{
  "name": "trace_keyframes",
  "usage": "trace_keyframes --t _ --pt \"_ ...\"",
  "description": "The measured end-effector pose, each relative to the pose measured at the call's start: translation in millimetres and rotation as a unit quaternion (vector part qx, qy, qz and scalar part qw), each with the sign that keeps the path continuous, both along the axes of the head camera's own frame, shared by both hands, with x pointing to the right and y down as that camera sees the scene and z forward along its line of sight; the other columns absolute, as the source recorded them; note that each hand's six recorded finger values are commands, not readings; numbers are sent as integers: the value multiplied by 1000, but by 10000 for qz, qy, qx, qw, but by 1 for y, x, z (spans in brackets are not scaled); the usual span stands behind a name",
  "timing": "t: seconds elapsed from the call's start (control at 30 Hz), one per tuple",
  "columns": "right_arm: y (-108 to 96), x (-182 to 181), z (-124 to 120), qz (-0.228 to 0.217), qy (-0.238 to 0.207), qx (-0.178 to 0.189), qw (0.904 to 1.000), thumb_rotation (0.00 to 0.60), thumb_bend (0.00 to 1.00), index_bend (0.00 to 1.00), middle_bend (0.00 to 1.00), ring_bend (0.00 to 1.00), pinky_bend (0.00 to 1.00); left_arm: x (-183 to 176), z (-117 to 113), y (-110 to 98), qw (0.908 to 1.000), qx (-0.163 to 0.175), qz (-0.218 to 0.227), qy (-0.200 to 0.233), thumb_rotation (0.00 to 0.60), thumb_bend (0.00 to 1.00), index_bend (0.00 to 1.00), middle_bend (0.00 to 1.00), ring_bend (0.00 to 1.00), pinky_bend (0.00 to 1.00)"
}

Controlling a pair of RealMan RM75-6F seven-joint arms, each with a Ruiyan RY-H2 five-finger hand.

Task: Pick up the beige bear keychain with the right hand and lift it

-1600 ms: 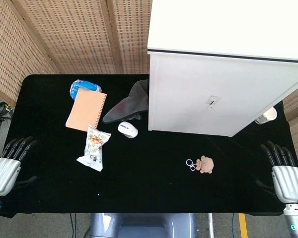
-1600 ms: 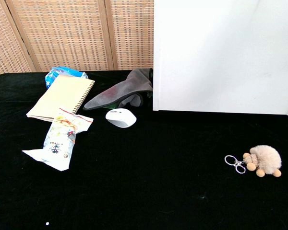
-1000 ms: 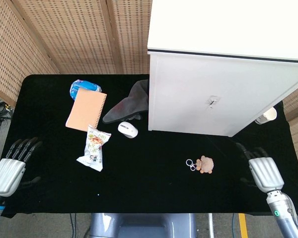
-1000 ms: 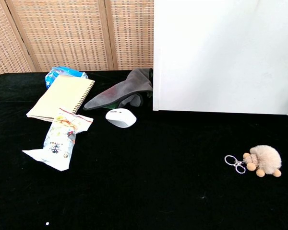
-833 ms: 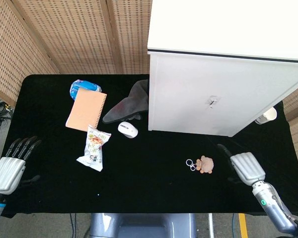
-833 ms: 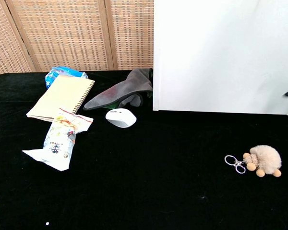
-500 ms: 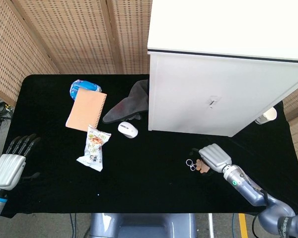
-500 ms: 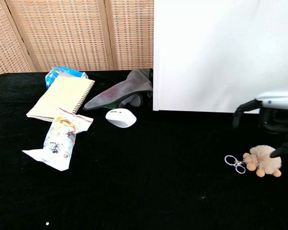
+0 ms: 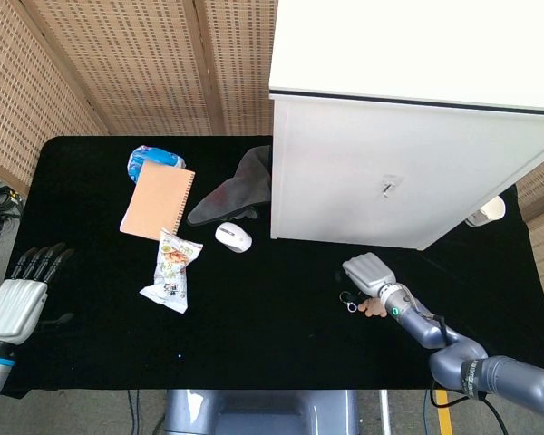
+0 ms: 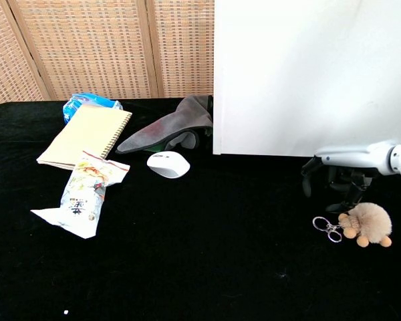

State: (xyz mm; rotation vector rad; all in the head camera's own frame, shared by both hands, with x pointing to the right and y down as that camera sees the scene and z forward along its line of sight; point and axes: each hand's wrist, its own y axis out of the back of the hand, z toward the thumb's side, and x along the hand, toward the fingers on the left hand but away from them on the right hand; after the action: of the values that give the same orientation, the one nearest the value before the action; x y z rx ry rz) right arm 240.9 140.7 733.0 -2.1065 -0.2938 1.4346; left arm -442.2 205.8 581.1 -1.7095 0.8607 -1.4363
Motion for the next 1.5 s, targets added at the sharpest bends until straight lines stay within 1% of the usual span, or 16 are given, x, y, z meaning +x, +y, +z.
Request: trace_keyframes --t 0.3,0.6,0.87,1.03,1.5 --pt "9 -8 20 -139 234 95 9996 600 506 498 947 940 1000 1 1 1 10000 -58 10 12 600 0 0 0 0 0" --pt "11 -8 31 -222 430 118 9988 600 532 503 947 940 1000 0 2 1 10000 -82 -5 25 600 0 0 0 0 0" --pt "13 -8 35 -257 496 99 9984 600 538 517 947 940 1000 0 2 1 10000 -79 -7 37 600 0 0 0 0 0" --pt "14 -11 36 -311 488 139 9982 600 542 550 948 940 1000 0 1 0 10000 -80 -18 51 600 0 0 0 0 0" --pt "16 -12 40 -365 509 169 9979 600 559 532 947 940 1000 0 1 1 9999 -96 -10 72 600 0 0 0 0 0"
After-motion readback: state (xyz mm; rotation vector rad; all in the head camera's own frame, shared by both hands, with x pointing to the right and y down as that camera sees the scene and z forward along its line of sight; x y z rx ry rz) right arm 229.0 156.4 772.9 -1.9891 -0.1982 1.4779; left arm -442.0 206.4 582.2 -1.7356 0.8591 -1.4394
